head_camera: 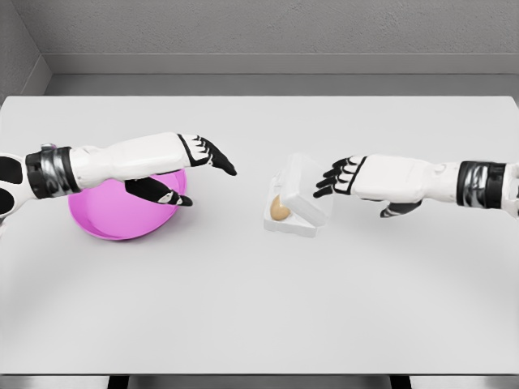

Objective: Pack egg into the box and close the box lid

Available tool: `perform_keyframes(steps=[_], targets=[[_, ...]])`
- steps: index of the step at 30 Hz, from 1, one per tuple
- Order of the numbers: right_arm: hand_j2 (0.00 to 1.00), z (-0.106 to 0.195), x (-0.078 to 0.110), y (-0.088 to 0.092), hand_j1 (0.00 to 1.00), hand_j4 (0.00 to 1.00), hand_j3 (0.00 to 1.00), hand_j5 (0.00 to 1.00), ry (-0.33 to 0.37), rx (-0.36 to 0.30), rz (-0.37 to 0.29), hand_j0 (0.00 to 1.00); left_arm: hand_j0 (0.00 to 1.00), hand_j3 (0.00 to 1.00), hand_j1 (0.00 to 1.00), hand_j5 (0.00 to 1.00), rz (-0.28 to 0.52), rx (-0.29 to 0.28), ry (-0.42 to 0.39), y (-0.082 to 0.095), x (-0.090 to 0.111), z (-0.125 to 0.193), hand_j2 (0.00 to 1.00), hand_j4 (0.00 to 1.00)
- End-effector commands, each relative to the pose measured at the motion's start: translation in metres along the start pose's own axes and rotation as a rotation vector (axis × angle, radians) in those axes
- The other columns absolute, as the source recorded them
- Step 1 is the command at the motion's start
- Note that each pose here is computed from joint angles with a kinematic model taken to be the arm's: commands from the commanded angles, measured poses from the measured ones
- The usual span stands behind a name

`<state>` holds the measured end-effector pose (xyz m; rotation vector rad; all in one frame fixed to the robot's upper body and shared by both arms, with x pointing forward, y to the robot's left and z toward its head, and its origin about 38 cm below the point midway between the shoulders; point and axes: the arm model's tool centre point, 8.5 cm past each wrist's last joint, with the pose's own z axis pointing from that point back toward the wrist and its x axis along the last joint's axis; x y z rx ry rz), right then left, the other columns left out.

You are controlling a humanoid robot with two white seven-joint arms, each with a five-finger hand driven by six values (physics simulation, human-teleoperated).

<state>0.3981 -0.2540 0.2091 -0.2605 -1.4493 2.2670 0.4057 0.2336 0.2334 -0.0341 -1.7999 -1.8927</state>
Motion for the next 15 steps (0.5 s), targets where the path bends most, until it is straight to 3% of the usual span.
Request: perform_keyframes(steps=[1, 3, 5, 8, 13, 15], targets=[[1.00, -0.026, 0.015, 0.005, 1.00, 1.00, 1.00, 1.00, -0.070, -0.004, -0.020, 1.00, 0.89, 0.89, 0.89, 0.89, 0.005, -0.003, 0.004, 0.000, -0.001, 0.001, 0.89, 0.89], [1.00, -0.026, 0.014, -0.003, 1.00, 1.00, 1.00, 1.00, -0.068, -0.010, -0.001, 1.00, 1.00, 1.00, 1.00, 1.00, 0.010, -0.007, 0.021, -0.003, -0.006, 0.003, 1.00, 1.00], [1.00, 0.005, -0.005, -0.021, 1.00, 1.00, 1.00, 1.00, 0.014, -0.019, 0.039, 1.00, 1.00, 1.00, 1.00, 1.00, 0.014, -0.008, 0.028, -0.003, -0.008, 0.004, 1.00, 1.00], [1.00, 0.041, -0.021, -0.038, 1.00, 1.00, 1.00, 1.00, 0.087, -0.063, 0.043, 1.00, 1.00, 1.00, 1.00, 1.00, 0.017, -0.004, 0.041, -0.002, -0.012, 0.006, 1.00, 1.00], [1.00, 0.067, -0.033, -0.032, 1.00, 1.00, 1.00, 1.00, 0.146, -0.050, 0.017, 1.00, 1.00, 1.00, 1.00, 1.00, 0.028, -0.008, 0.052, -0.005, -0.015, 0.009, 1.00, 1.00], [1.00, 0.066, -0.036, -0.029, 1.00, 1.00, 1.00, 1.00, 0.150, -0.051, 0.003, 1.00, 1.00, 1.00, 1.00, 1.00, 0.018, -0.020, 0.093, 0.000, -0.020, 0.028, 1.00, 1.00]])
